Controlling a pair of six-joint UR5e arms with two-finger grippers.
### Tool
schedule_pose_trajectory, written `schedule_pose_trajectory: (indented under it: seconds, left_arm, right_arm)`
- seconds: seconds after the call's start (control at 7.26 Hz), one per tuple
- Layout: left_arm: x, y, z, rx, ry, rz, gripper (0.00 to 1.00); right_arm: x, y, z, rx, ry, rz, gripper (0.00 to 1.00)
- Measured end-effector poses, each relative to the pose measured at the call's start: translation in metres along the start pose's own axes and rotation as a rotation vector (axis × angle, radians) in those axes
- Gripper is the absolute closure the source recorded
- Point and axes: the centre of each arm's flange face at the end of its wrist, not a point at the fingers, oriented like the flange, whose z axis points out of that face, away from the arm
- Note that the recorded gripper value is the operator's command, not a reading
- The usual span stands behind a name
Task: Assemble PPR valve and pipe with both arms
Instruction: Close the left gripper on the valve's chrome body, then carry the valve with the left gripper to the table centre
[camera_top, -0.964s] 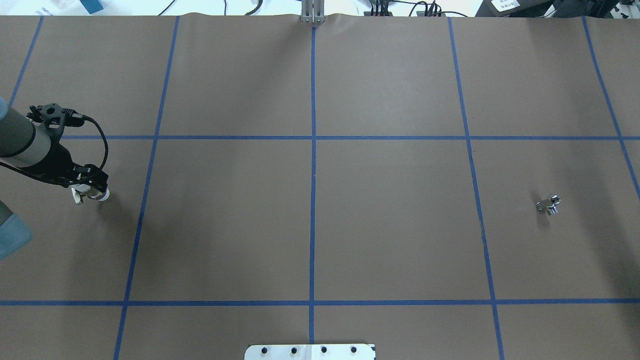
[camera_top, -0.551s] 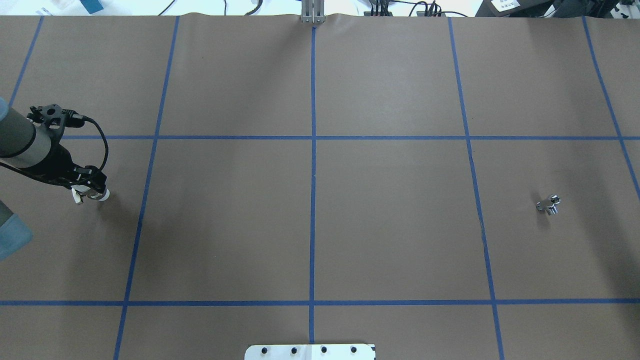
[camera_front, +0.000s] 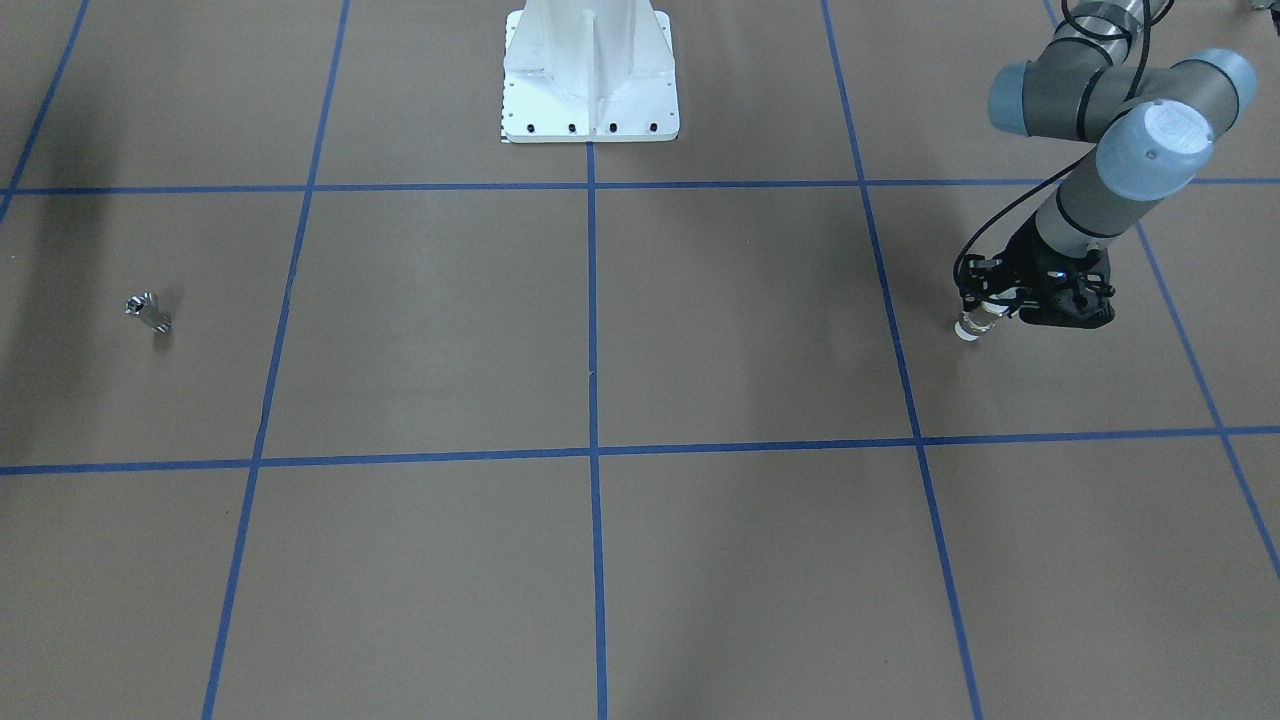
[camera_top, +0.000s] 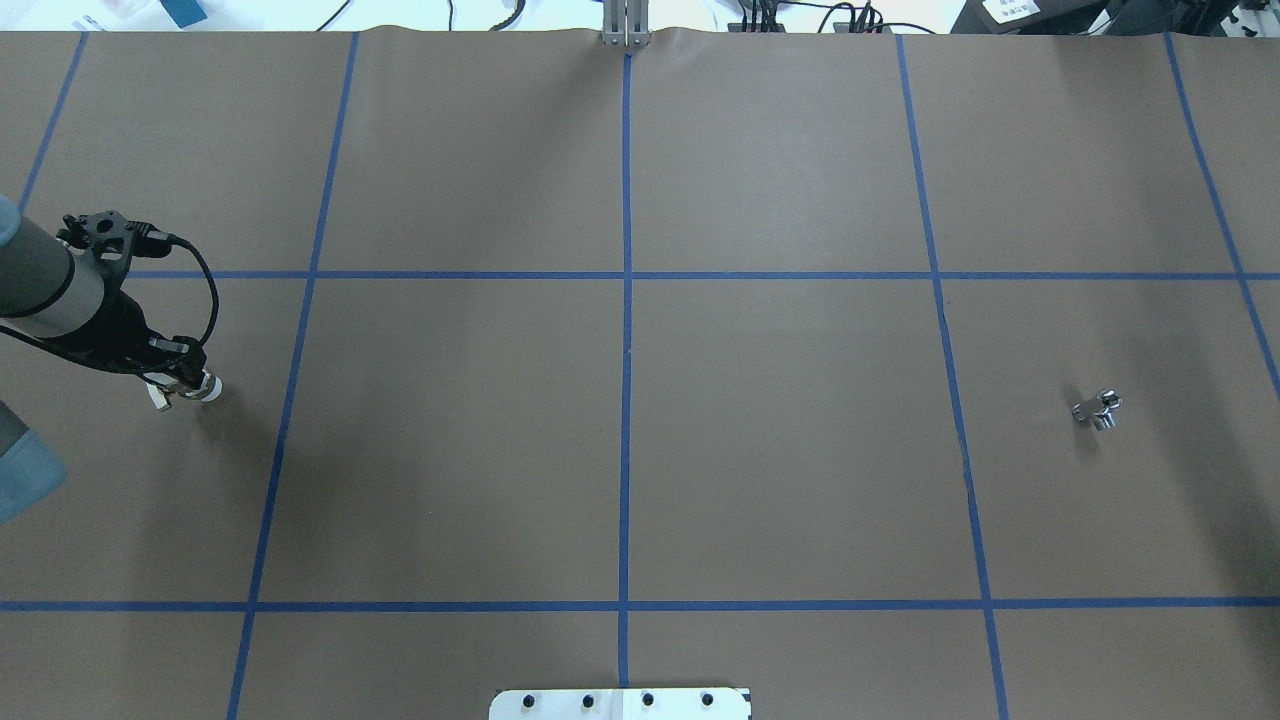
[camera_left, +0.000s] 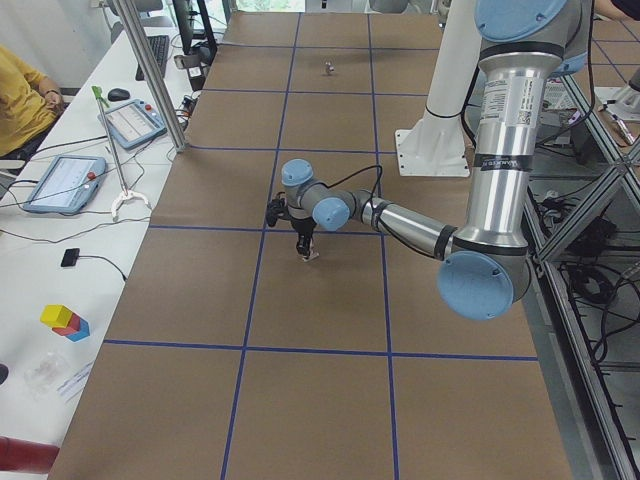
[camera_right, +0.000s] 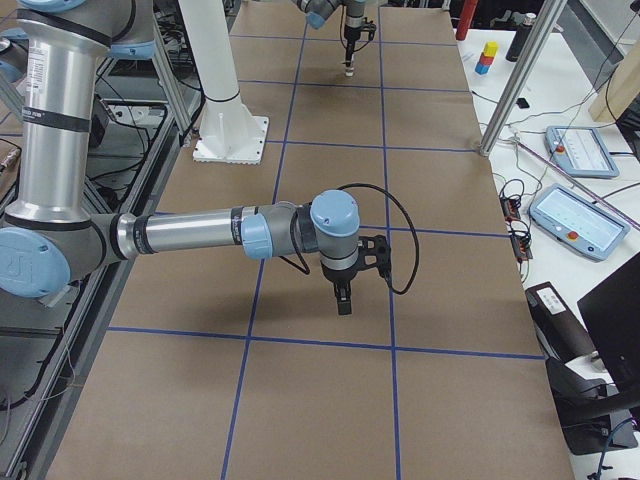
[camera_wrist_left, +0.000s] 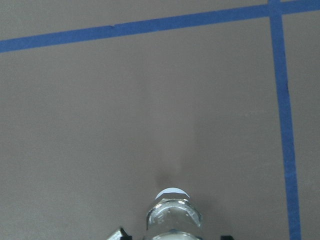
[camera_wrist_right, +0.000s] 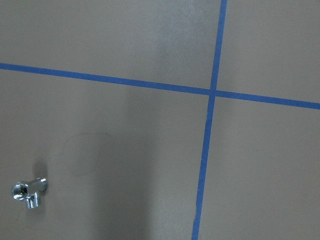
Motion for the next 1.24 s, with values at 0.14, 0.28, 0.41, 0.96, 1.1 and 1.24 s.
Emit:
schedule_pose_trajectory:
  seconds: [0.14, 0.28, 0.41, 0.96, 1.1, 1.24]
  left_arm:
    - [0.002, 0.001, -0.004, 0.004, 0.004, 0.003, 1.0]
    - [0.008, 0.002, -0.013, 0.01, 0.01, 0.006, 1.0]
    - [0.019, 0.003, -0.026, 0.009, 0.01, 0.003, 1.0]
    - [0.164, -0.038, -0.084, -0.041, 0.003, -0.08, 1.0]
    - [0.222, -0.047, -0.082, -0.061, 0.012, -0.124, 1.0]
    - [0.276, -0.058, -0.079, -0.077, 0.022, -0.172, 1.0]
  right_arm:
    - [0.0, 0.0, 0.0, 0.001, 0.0, -0.001, 0.0]
    - [0.0, 0.0, 0.0, 0.001, -0.001, -0.001, 0.0]
    - [0.0, 0.0, 0.0, 0.001, -0.001, -0.001, 0.0]
    - [-0.001, 0.0, -0.001, 0.002, -0.001, -0.002, 0.0]
    - [-0.001, 0.0, -0.001, 0.002, -0.001, -0.001, 0.0]
    - [0.0, 0.0, 0.0, 0.001, -0.001, 0.0, 0.0]
